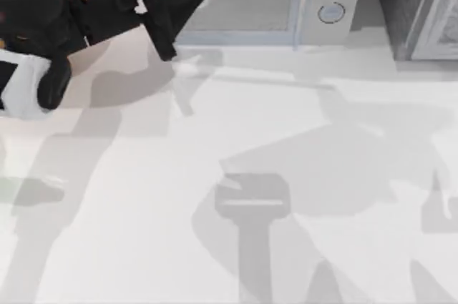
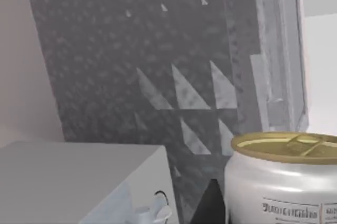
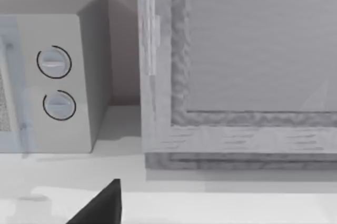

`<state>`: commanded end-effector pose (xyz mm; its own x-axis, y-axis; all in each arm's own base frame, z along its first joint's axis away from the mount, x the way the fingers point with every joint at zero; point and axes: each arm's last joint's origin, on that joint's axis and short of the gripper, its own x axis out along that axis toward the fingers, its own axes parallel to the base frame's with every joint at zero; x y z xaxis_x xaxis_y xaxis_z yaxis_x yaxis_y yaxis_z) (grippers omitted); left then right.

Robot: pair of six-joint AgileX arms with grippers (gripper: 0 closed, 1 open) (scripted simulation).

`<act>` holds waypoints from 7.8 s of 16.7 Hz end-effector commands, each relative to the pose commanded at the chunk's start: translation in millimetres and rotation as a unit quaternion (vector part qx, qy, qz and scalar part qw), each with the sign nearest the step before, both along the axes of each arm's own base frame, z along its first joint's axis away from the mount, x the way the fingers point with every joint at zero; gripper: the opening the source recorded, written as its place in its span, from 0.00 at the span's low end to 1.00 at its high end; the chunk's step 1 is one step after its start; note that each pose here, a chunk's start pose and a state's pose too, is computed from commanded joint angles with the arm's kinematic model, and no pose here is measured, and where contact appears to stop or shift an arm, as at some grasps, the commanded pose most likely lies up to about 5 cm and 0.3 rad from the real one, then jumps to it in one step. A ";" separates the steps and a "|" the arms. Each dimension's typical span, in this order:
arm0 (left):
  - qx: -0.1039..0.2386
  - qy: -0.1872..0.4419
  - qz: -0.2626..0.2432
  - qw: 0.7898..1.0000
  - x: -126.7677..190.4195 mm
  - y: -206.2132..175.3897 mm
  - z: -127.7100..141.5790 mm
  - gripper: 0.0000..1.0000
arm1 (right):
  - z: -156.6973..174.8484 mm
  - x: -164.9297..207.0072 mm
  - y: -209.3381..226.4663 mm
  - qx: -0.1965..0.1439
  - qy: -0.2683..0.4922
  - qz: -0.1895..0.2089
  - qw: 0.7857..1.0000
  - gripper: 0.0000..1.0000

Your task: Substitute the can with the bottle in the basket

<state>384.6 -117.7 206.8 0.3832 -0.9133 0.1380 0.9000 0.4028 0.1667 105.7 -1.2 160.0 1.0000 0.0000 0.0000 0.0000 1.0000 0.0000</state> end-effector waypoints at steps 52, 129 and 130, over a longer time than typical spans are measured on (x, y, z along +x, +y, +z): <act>0.047 0.147 -0.132 0.979 22.3 -32.9 -157.3 1.00 | 0.0 0.0 0.0 0.000 0.000 0.000 1.000 1.00; 0.025 0.190 0.538 0.821 -222.2 188.6 -137.4 1.00 | 0.0 0.0 0.0 0.000 0.000 0.000 1.000 1.00; 0.025 0.187 0.538 0.822 -217.8 189.2 -137.8 1.00 | 0.0 0.0 0.0 0.000 0.000 0.000 1.000 1.00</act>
